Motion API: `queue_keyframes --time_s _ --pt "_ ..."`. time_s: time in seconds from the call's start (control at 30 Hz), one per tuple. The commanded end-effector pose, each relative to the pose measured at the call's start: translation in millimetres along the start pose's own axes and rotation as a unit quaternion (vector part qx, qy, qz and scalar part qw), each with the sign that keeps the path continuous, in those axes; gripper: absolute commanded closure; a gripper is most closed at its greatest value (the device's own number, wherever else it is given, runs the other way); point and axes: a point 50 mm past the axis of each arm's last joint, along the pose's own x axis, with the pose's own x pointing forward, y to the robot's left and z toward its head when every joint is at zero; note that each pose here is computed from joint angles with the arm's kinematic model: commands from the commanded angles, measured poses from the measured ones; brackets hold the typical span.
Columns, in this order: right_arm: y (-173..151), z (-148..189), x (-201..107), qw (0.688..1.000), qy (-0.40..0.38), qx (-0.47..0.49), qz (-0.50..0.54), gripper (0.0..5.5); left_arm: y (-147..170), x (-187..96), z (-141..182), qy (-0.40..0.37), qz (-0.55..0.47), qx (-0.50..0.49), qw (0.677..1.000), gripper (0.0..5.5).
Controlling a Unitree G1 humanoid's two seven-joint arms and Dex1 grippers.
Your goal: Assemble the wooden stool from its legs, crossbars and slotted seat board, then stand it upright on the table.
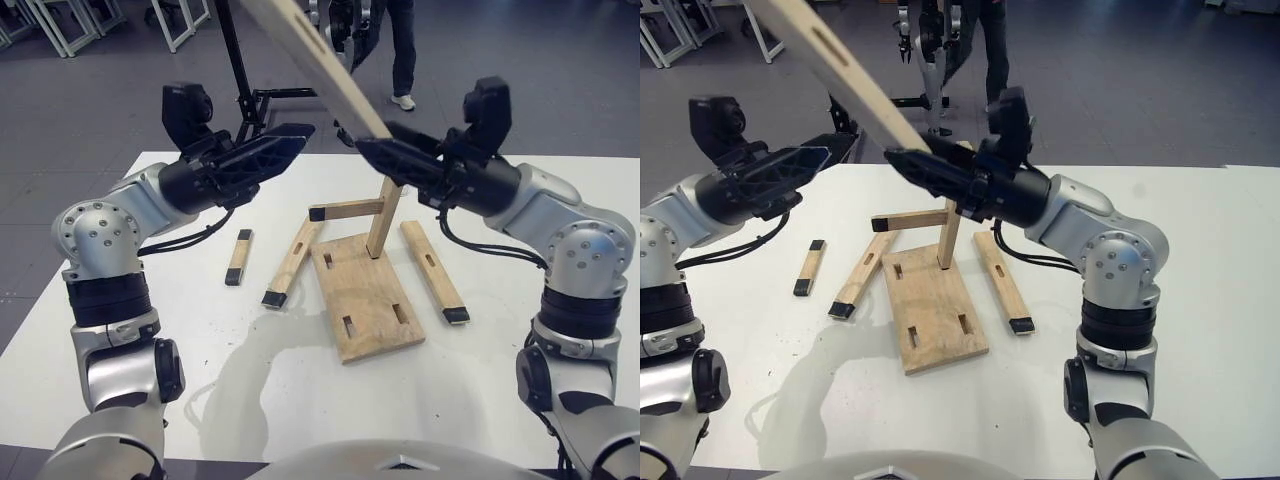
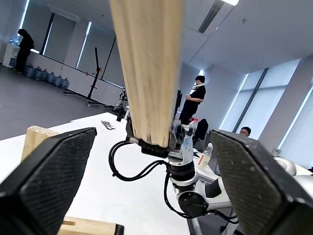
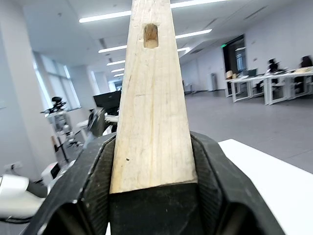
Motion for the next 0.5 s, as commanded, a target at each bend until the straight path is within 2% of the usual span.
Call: queue_keyframes --time_s 0.03,0.3,0.5 --pt "6 -8 5 0.999 0.02 0.016 0.029 3.48 0 5 2 -0.011 -0.02 -0.004 1.0 1.23" --pt "1 -38 4 0.994 0.072 0.066 0.039 3.48 -8 9 0 -0.013 -0.075 -0.012 0.997 1.23" --pt "1 -41 4 0.994 0.08 0.066 0.042 3.48 -9 4 1 -0.021 -0.083 -0.022 0.996 2.15"
